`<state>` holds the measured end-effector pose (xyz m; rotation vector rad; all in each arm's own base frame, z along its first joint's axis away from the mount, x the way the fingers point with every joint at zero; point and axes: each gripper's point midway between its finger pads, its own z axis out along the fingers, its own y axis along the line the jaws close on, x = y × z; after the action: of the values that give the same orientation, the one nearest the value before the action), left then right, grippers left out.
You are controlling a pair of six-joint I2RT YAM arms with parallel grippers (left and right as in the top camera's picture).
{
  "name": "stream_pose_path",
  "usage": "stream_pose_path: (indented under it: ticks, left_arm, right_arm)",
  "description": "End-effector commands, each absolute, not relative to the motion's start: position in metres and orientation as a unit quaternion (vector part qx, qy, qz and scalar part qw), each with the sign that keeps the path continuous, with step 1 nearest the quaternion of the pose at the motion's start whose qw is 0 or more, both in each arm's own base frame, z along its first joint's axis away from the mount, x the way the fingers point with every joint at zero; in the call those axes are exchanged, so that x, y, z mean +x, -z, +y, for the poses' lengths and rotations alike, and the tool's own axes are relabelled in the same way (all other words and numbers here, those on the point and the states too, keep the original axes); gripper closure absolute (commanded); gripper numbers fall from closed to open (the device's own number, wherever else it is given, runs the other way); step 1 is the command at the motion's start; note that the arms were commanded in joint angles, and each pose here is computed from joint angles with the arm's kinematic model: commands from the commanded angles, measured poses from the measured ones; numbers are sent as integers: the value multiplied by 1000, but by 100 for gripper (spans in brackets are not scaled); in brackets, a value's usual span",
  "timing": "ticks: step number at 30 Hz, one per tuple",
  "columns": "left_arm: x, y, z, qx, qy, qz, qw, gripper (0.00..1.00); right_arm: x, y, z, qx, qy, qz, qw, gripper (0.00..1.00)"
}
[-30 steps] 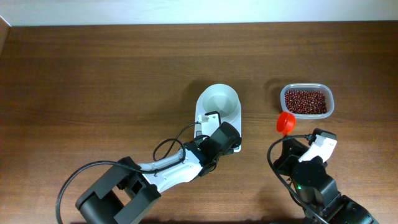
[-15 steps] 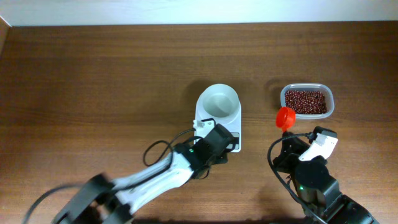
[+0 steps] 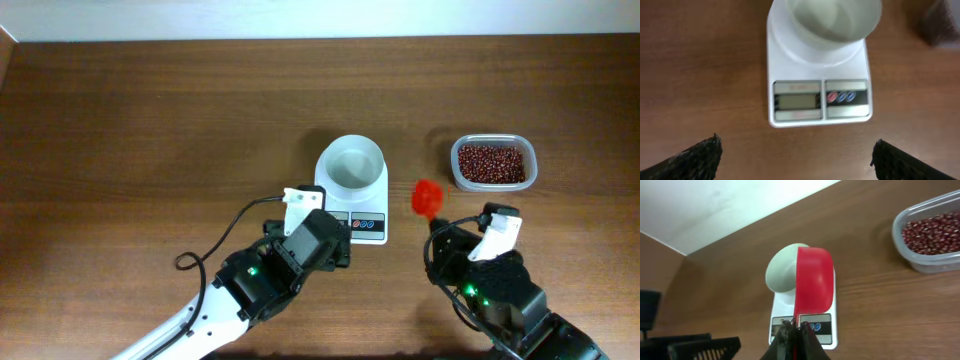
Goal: Scoop and weigh 50g on scale
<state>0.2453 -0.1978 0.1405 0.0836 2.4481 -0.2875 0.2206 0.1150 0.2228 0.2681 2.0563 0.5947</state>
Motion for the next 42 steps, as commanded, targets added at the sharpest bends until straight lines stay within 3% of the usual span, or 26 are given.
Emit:
stream_pose_path:
  ticks: [1,6,12,42]
  left_arm:
    - [236,-133,-183,40,80,945,313,1]
    - [249,-168,-182,129,90,933,323,1]
    - [266,-205,-135,167,60,931,320,1]
    - [264,-203,-134,167,59,932,315,1]
  right_arm:
    - [218,-231,124,100,-270,836,468,96]
    - [214,-228,128,109,-287,839,450,96]
    - [212,-221,125,109,-276,847,441,96]
    - [215,-223,121,117,-268,843,451,96]
